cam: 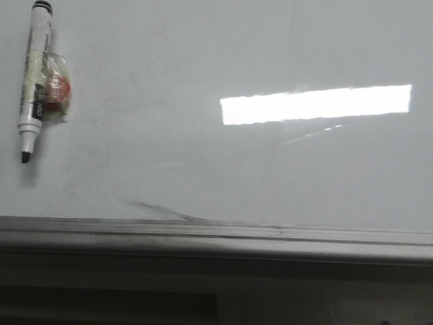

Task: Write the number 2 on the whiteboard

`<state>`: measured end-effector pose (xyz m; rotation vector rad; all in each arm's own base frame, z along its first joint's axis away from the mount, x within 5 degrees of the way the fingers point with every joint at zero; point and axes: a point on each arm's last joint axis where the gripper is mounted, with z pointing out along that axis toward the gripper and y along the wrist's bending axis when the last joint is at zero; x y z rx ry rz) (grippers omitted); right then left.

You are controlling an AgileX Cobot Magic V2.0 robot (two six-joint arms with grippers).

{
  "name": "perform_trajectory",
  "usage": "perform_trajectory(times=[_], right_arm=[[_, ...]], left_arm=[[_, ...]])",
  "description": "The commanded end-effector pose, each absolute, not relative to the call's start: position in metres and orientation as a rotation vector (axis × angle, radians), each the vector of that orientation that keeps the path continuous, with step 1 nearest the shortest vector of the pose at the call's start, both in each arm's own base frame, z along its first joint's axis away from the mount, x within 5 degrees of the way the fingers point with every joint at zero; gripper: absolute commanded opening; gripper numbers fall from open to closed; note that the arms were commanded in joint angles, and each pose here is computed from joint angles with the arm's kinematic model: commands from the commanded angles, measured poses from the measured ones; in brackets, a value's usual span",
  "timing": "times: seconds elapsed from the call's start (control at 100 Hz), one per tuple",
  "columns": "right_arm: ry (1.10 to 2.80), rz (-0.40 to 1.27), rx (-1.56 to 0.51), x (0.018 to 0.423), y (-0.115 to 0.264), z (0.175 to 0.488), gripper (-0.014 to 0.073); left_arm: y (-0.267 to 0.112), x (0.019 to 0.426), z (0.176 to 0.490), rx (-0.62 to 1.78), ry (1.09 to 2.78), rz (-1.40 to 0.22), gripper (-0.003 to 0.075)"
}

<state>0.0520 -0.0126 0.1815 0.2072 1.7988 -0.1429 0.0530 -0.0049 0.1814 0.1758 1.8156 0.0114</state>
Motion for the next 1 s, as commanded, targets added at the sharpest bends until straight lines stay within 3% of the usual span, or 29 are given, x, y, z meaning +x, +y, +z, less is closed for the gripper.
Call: perform_trajectory(times=[0.0,0.79,0.99], right_arm=[[1.769,-0.147,0.198,0.052,-0.012,0.178,-0.0060],[1.755,-0.147,0.195,0.052,-0.012,0.179,-0.0060],[1.663,-0.144,0.178,0.054,-0.012,0.187,-0.0060]], left_arm=[[-0.005,0.053,0.177,0.169,1.777,0.016,-0.0019],[-0.005,0.053,0.177,0.169,1.777,0.016,-0.0019],[-0.005,0.055,0.189,0.129,1.644,-0.015,-0.0019]])
